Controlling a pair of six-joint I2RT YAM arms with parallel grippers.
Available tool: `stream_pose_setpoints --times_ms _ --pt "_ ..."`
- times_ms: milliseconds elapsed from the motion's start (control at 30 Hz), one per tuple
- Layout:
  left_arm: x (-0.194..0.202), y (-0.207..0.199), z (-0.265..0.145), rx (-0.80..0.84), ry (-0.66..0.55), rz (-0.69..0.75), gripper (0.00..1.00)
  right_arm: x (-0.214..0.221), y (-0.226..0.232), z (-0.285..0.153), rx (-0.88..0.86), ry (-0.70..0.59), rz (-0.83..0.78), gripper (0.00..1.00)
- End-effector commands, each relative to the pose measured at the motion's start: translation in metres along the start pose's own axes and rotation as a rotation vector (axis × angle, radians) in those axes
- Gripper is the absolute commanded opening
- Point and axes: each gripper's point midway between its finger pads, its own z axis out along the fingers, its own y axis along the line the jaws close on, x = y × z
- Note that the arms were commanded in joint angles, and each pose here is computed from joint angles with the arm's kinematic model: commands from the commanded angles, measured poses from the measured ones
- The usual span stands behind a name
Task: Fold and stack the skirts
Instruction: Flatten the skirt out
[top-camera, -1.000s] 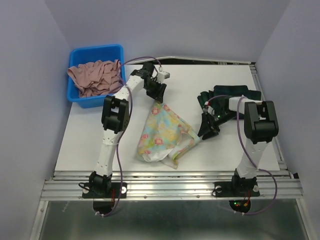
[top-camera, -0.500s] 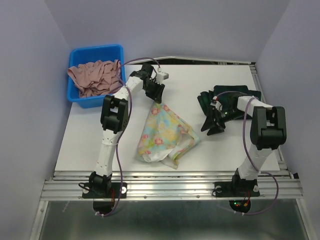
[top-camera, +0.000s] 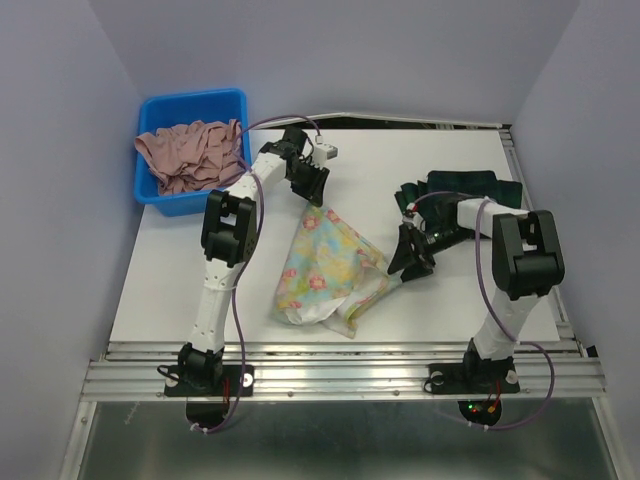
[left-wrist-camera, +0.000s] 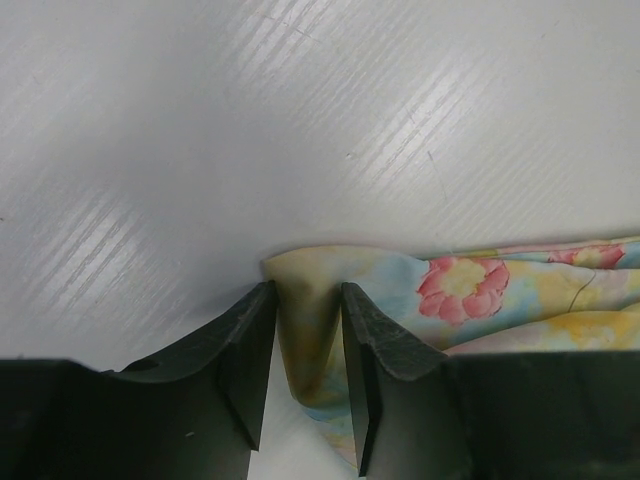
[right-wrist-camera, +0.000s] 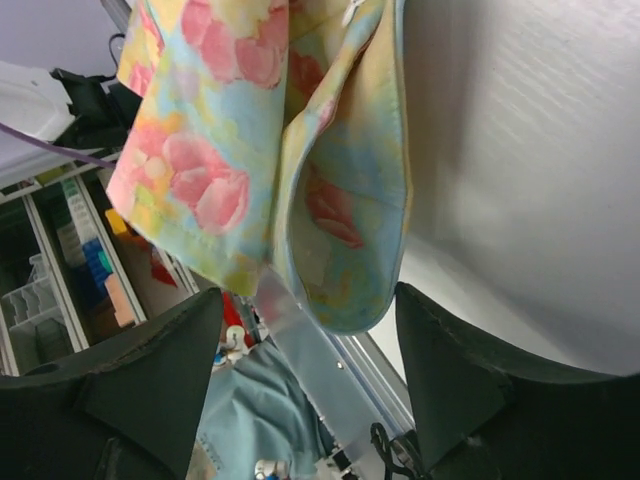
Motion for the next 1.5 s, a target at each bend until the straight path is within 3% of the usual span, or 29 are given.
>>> stream_pose_setpoints --times_ms 0,133,167,300,367,433,467,500,700,967,1100,1233,1267,1333,1367,1467 --pt "0.006 -0.010 -0.012 0.026 0.022 -0.001 0.41 0.005 -0.009 0.017 0.016 0.035 -0.007 0.71" --pt "0.006 -0.013 -0.012 0.037 0.023 0.003 0.34 0.001 -0.017 0.020 0.034 0.034 0.010 0.56" --pt "0.006 -0.013 -0.013 0.037 0.022 0.005 0.29 -0.001 -0.018 0.020 0.040 0.027 0.006 0.50" --pt "0.005 -0.014 -0.014 0.038 0.019 0.004 0.21 -0.003 -0.019 0.018 0.062 0.016 -0.007 0.43" --pt "0.003 -0.016 -0.015 0.047 0.012 0.006 0.15 -0.004 -0.018 0.016 0.070 0.009 -0.018 0.32" --pt "-0.002 -0.018 -0.019 0.055 -0.003 0.007 0.03 -0.004 -0.019 0.015 0.086 0.004 -0.032 0.20" --pt "-0.007 -0.020 -0.023 0.071 -0.021 0.008 0.00 -0.008 -0.017 0.012 0.102 -0.008 -0.049 0.07" --pt "-0.012 -0.022 -0.028 0.078 -0.038 0.010 0.00 -0.009 -0.017 0.010 0.111 -0.012 -0.054 0.01" --pt "-0.077 -0.031 -0.112 0.044 -0.255 0.095 0.00 -0.048 0.005 -0.026 0.251 -0.116 -0.243 0.01" --pt "-0.106 -0.047 -0.218 -0.001 -0.486 0.220 0.00 -0.109 0.050 -0.105 0.521 -0.329 -0.473 0.01" --pt "-0.091 -0.063 -0.242 -0.004 -0.514 0.303 0.00 -0.129 0.086 -0.146 0.617 -0.427 -0.594 0.01" --pt "-0.061 -0.091 -0.268 -0.013 -0.537 0.464 0.00 -0.116 0.106 -0.164 0.652 -0.452 -0.669 0.01" --pt "-0.038 -0.090 -0.254 0.004 -0.496 0.458 0.00 -0.110 0.106 -0.163 0.647 -0.441 -0.679 0.01" --pt "-0.018 -0.104 -0.264 -0.008 -0.501 0.526 0.00 -0.097 0.104 -0.157 0.623 -0.407 -0.698 0.01" --pt "0.011 -0.103 -0.246 0.013 -0.453 0.564 0.00 -0.085 0.098 -0.151 0.611 -0.382 -0.694 0.01" --pt "0.045 -0.120 -0.252 -0.002 -0.462 0.686 0.00 -0.060 0.089 -0.132 0.541 -0.320 -0.692 0.01"
